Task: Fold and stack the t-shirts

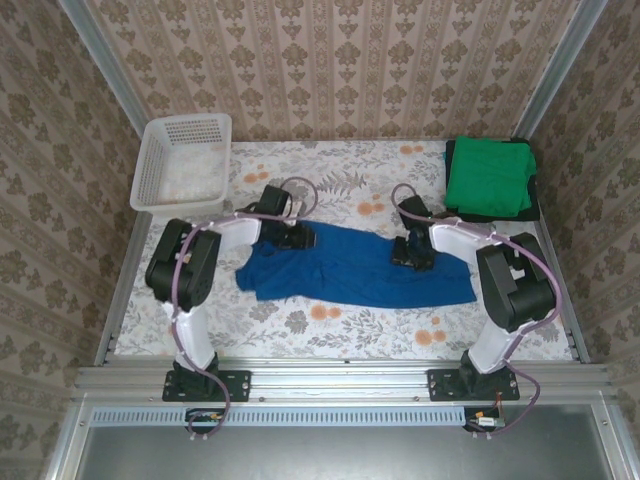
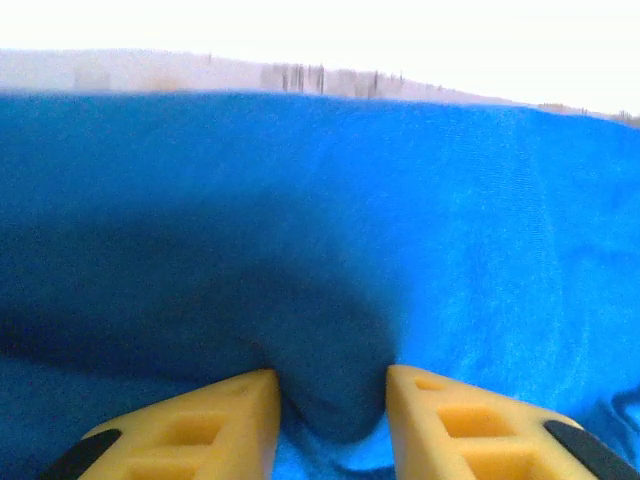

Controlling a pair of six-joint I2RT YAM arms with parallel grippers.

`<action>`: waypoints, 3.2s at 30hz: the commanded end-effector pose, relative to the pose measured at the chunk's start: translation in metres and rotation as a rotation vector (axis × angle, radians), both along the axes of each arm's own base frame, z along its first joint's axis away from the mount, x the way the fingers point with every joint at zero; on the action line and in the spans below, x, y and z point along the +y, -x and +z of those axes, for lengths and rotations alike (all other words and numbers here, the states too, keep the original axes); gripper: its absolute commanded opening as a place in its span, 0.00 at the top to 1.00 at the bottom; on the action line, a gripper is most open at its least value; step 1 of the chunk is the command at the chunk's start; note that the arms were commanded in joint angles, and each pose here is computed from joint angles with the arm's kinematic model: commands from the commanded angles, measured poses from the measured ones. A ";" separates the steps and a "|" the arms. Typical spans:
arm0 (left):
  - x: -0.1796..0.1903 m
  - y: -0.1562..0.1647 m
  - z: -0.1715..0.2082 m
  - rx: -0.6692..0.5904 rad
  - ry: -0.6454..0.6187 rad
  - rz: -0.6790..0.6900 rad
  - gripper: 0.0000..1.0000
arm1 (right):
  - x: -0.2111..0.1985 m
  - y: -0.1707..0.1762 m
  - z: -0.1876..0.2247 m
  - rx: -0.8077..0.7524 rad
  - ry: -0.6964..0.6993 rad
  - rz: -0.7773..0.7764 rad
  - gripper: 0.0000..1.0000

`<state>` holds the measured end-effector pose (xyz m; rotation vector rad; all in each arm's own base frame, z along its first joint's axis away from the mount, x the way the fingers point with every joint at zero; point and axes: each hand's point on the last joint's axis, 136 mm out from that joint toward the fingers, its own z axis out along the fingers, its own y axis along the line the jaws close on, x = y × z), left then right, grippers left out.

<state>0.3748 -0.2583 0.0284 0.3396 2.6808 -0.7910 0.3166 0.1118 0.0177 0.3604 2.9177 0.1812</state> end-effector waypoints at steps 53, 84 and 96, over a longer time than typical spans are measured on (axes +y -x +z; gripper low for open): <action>-0.084 -0.094 0.136 -0.227 0.077 -0.215 0.52 | 0.072 0.178 0.014 0.068 -0.098 0.145 0.47; 0.003 0.303 0.002 0.066 -0.034 -0.120 0.43 | 0.087 0.195 0.006 0.077 -0.145 0.251 0.91; 0.003 0.322 -0.025 0.136 -0.140 -0.149 0.55 | 0.087 0.188 0.017 0.015 -0.163 0.270 0.96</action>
